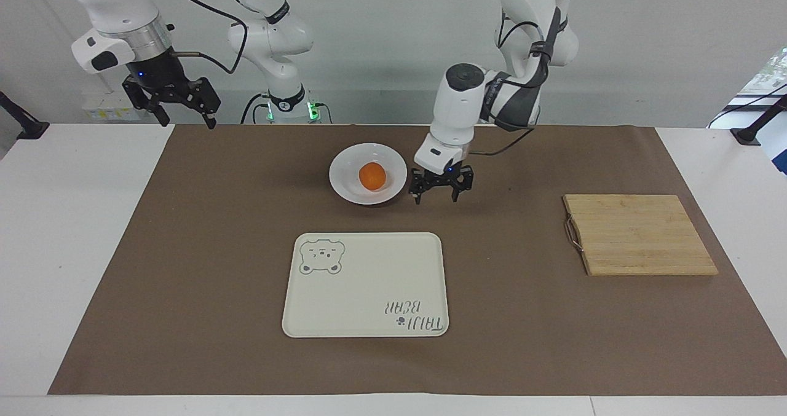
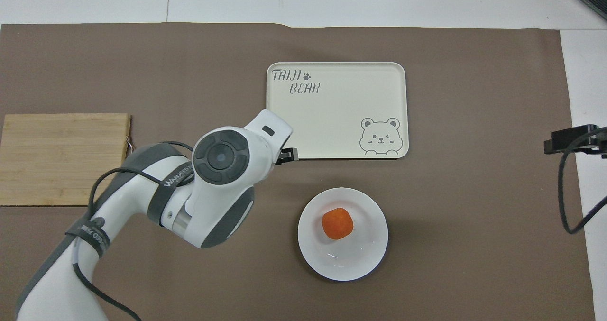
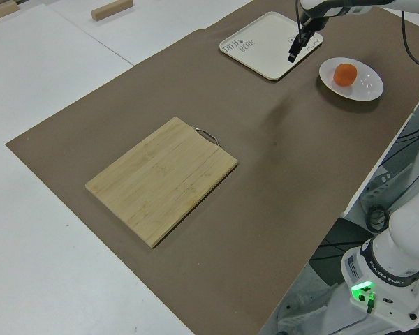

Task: Place orange and plate with both arms
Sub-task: 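Withdraw the left gripper to the cutting board while the right gripper reaches inward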

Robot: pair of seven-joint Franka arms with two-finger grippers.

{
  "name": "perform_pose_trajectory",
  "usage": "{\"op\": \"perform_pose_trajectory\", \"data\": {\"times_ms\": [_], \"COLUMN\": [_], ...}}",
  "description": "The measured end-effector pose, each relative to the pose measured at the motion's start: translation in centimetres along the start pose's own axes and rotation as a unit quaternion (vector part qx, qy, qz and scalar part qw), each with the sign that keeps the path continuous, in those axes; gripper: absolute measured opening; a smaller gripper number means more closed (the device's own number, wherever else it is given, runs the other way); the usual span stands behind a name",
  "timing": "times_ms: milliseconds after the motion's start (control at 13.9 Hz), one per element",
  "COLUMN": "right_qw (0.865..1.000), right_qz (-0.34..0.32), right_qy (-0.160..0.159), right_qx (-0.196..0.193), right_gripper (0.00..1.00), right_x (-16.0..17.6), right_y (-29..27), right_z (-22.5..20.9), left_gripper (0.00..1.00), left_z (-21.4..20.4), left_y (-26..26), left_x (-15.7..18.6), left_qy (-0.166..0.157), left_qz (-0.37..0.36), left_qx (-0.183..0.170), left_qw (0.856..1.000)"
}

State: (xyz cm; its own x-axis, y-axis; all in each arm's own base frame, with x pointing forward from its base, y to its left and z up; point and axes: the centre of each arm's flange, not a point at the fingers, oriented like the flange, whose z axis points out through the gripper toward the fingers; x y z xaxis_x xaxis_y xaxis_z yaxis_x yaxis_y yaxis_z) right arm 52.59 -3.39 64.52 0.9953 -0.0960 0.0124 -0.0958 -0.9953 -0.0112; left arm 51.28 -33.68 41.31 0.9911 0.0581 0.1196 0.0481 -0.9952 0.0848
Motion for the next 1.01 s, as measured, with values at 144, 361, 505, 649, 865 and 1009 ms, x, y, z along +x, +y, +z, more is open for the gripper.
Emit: {"op": "perform_pose_trajectory", "data": {"times_ms": [144,361,505,649,865,1009], "right_qw": [1.000,1.000,1.000,1.000,1.000,1.000], "right_qz": [0.000,0.000,0.000,0.000,0.000,0.001], "right_qy": [0.000,0.000,0.000,0.000,0.000,0.000], "right_qx": [0.000,0.000,0.000,0.000,0.000,0.000], "right_gripper": [1.00,1.00,1.00,1.00,1.00,1.00], "right_x": [0.0,0.0,0.0,0.0,0.0,0.0], "right_y": [0.0,0.0,0.0,0.0,0.0,0.1], "right_z": [0.0,0.0,0.0,0.0,0.0,0.0], "left_gripper": [1.00,1.00,1.00,1.00,1.00,1.00], "left_z": [-0.3,-1.7,-4.1,-7.3,-12.9,-15.8], "left_y": [-4.2,-11.0,-15.6,-19.7,-22.9,-24.0], "left_x": [2.9,6.4,7.8,8.5,9.2,9.4], "left_qy": [0.003,-0.001,-0.011,-0.027,-0.047,-0.057], "left_qz": [0.017,0.035,0.060,0.082,0.100,0.101], "left_qx": [0.005,0.009,0.006,0.009,0.013,0.014], "left_qw": [1.000,0.999,0.998,0.996,0.994,0.993]}}
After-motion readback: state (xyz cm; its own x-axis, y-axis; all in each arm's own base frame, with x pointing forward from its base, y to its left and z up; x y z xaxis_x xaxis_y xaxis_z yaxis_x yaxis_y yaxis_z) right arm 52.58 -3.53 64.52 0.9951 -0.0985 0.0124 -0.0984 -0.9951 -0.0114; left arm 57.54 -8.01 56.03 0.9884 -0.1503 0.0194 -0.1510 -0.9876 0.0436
